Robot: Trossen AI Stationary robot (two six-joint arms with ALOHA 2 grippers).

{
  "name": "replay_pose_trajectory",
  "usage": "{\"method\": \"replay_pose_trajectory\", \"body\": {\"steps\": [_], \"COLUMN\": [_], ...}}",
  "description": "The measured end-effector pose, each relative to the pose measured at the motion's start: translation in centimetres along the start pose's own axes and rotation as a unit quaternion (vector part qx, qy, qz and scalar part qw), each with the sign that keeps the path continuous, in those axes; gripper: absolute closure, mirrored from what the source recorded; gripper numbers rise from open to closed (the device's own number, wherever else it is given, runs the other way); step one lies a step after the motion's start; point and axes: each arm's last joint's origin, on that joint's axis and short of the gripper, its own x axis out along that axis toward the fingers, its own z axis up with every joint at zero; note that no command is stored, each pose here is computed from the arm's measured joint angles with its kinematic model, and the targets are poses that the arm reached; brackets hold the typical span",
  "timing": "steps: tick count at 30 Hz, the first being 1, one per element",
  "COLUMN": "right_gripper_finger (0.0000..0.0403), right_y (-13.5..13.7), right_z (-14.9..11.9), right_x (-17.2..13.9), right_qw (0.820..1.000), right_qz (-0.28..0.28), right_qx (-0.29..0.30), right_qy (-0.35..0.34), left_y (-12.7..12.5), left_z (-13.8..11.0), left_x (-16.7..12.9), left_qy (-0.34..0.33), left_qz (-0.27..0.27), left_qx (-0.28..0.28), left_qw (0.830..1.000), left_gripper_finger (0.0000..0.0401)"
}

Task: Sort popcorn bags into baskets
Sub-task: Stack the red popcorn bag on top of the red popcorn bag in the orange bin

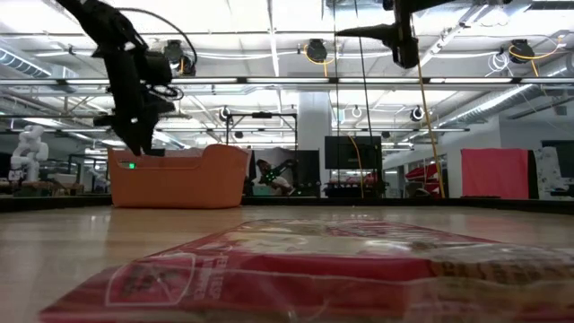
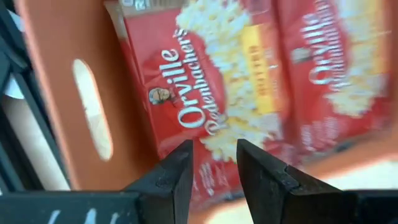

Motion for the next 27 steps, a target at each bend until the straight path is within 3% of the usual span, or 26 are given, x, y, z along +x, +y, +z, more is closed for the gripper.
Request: {"method": "replay_pose_trajectory", "body": {"steps": [5, 8, 14, 21, 27], "right_gripper_finger": [0.0145, 0.0145, 0.0145, 0.0145, 0.0145], "right_y": [0.3, 0.2, -0.7, -2.0, -4.4], "right_z": [-1.1, -2.0, -4.7, -8.7, -11.7], "right_x": [-0.4, -0.7, -0.2, 1.6, 3.4], "right_qw": [0.999, 0.998, 0.984, 0.945, 0.896], "right_qz": [0.0, -0.017, -0.046, -0.084, -0.176], "right_qx": [0.024, 0.041, 0.066, 0.101, 0.181], "right_qy": [0.028, 0.053, 0.16, 0.3, 0.364], "left_y": [-0.8, -1.6, -3.6, -5.9, -7.2], "left_z": [-0.3, -0.9, -3.0, -5.4, -7.9], "left_x": [-4.1, -6.2, -8.9, -10.7, -12.0], "left_qy": [-0.046, -0.088, -0.115, -0.121, -0.094], "left_qz": [-0.026, -0.069, -0.152, -0.202, -0.246], "left_qx": [0.005, 0.013, 0.049, 0.098, 0.129], "left_qw": [0.999, 0.994, 0.98, 0.967, 0.956], "left_gripper_finger": [0.0275, 0.0275, 0.0275, 0.0275, 0.0275]}}
